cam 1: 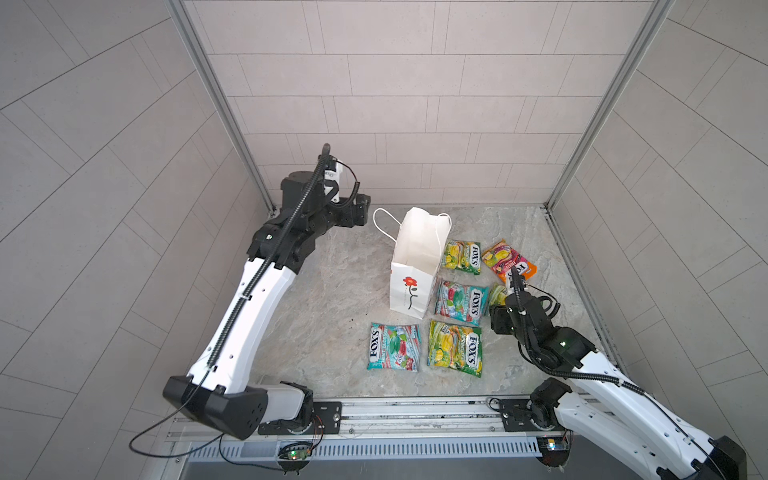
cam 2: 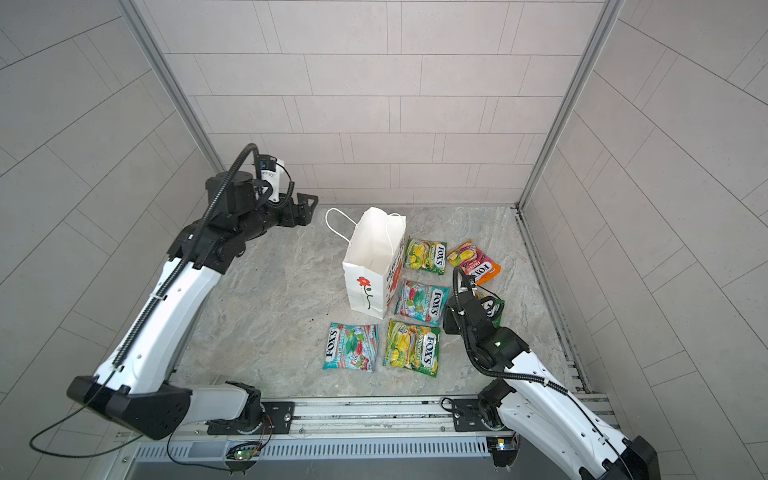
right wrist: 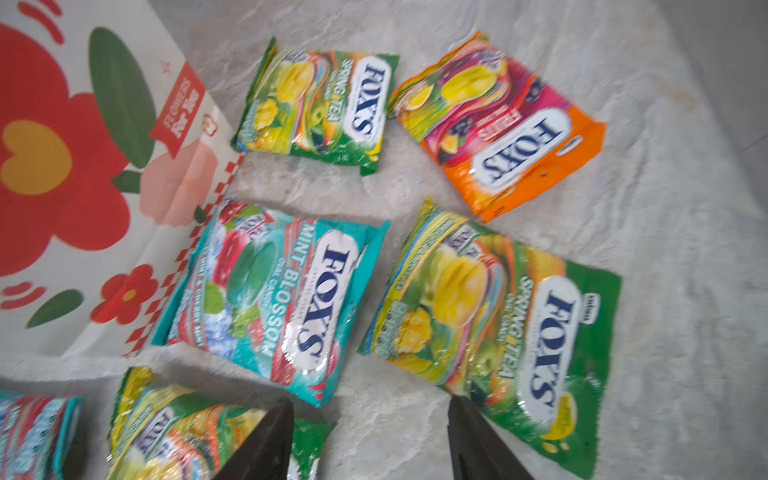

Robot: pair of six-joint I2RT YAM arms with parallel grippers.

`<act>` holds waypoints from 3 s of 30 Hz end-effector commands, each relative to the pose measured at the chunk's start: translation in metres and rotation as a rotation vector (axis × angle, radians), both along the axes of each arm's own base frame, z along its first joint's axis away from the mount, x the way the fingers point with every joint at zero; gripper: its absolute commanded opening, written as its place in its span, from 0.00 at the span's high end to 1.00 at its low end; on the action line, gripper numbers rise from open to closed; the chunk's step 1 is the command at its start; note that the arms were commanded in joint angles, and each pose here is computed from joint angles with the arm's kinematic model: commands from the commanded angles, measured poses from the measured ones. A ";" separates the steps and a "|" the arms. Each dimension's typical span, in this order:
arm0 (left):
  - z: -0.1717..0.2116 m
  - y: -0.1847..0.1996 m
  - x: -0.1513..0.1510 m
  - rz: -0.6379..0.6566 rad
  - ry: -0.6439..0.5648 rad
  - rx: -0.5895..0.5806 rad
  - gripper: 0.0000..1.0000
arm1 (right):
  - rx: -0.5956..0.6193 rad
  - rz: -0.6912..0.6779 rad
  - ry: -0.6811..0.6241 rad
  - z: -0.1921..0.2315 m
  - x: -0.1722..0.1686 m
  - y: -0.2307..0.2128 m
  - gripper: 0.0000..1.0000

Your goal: Take the snacks out of the paper bag

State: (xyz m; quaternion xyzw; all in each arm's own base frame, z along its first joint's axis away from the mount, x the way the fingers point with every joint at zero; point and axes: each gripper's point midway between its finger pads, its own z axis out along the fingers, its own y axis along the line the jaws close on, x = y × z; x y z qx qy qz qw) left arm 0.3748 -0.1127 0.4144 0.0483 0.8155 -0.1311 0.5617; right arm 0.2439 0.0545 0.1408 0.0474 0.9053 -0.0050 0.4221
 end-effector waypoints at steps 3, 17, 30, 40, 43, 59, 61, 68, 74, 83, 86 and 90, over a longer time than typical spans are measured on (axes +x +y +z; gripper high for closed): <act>-0.009 0.073 -0.019 0.360 -0.093 0.092 0.05 | -0.259 -0.214 -0.162 0.046 0.018 -0.053 0.38; -0.116 0.108 -0.048 0.545 -0.070 0.062 0.05 | -0.339 -0.463 -0.353 0.051 0.043 -0.104 0.35; -0.206 0.115 -0.037 0.563 -0.044 0.218 0.05 | -0.452 -0.467 -0.324 0.010 0.071 -0.118 0.30; -0.262 0.128 -0.024 0.539 -0.036 0.299 0.05 | -0.484 -0.365 -0.299 -0.008 0.098 -0.107 0.24; -0.274 0.131 -0.019 0.522 -0.016 0.304 0.04 | -0.472 -0.329 -0.293 -0.014 0.105 -0.102 0.24; -0.302 0.147 -0.006 0.422 -0.139 0.122 0.00 | -0.238 -0.342 -0.414 -0.018 0.110 -0.122 0.22; -0.308 0.149 -0.005 0.409 -0.136 0.091 0.00 | -0.224 -0.357 -0.462 -0.018 0.109 -0.125 0.22; -0.319 0.145 0.000 0.369 -0.134 0.073 0.00 | -0.213 -0.312 -0.454 -0.028 0.116 -0.119 0.22; -0.325 0.152 0.003 0.411 -0.080 0.083 0.00 | -0.208 -0.270 -0.452 -0.038 0.121 -0.113 0.20; -0.325 0.152 0.015 0.419 -0.039 0.120 0.00 | -0.266 -0.252 -0.390 -0.043 0.134 -0.107 0.01; -0.325 0.150 0.016 0.407 -0.039 0.121 0.00 | -0.270 -0.252 -0.384 -0.044 0.134 -0.107 0.01; -0.325 0.147 0.017 0.389 -0.035 0.120 0.00 | -0.271 -0.252 -0.385 -0.043 0.134 -0.107 0.01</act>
